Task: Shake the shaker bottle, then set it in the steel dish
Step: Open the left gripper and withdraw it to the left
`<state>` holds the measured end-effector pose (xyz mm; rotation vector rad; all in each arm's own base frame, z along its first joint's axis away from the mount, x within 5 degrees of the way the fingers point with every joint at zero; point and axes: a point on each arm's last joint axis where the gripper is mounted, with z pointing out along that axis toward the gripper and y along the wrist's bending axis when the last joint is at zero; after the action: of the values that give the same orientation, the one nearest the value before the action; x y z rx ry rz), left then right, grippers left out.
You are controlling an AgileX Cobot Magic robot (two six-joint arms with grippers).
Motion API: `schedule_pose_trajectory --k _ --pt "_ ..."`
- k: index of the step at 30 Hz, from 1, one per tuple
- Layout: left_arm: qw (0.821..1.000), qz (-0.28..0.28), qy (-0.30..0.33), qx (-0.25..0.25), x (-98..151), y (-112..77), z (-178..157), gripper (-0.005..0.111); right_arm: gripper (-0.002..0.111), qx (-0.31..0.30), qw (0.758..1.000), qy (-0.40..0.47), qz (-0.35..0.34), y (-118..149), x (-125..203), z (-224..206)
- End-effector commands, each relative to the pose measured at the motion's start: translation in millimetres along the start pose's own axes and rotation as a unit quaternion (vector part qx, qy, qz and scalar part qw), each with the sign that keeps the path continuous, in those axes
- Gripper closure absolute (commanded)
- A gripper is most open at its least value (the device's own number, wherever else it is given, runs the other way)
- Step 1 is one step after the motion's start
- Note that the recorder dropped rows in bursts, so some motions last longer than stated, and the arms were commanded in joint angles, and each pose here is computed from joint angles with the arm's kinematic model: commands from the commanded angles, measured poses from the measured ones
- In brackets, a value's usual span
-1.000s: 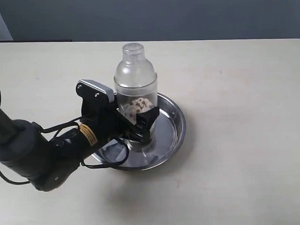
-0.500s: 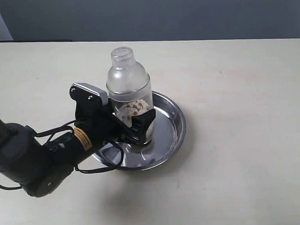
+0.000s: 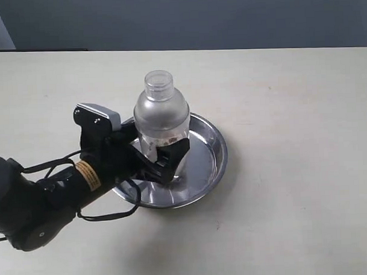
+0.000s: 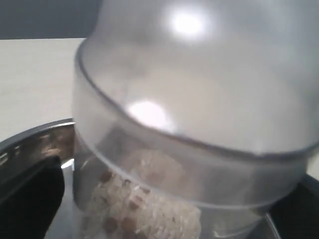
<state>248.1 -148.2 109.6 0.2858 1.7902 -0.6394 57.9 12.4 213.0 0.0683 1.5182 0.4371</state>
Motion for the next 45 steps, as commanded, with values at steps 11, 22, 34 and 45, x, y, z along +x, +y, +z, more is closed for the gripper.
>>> schedule_pose_trajectory --k 11,22,34,45 --pt "1.000 0.002 0.015 0.026 -6.3 -13.2 -64.9 0.001 0.109 0.000 1.000 -0.001 -0.002 -0.2 0.2 -0.3" --pt "0.974 0.106 -0.129 -0.152 -46.7 5.7 -145.0 0.002 0.109 0.000 1.000 -0.001 -0.002 -0.2 0.2 -0.3" --pt "0.934 0.181 -0.287 -0.111 -91.1 -18.2 -197.6 0.002 0.109 0.000 1.000 -0.001 -0.002 -0.2 0.2 -0.3" --pt "0.891 0.307 -0.334 0.019 -89.2 -52.3 -236.4 0.002 0.109 0.000 1.000 -0.001 -0.002 -0.2 0.2 -0.3"
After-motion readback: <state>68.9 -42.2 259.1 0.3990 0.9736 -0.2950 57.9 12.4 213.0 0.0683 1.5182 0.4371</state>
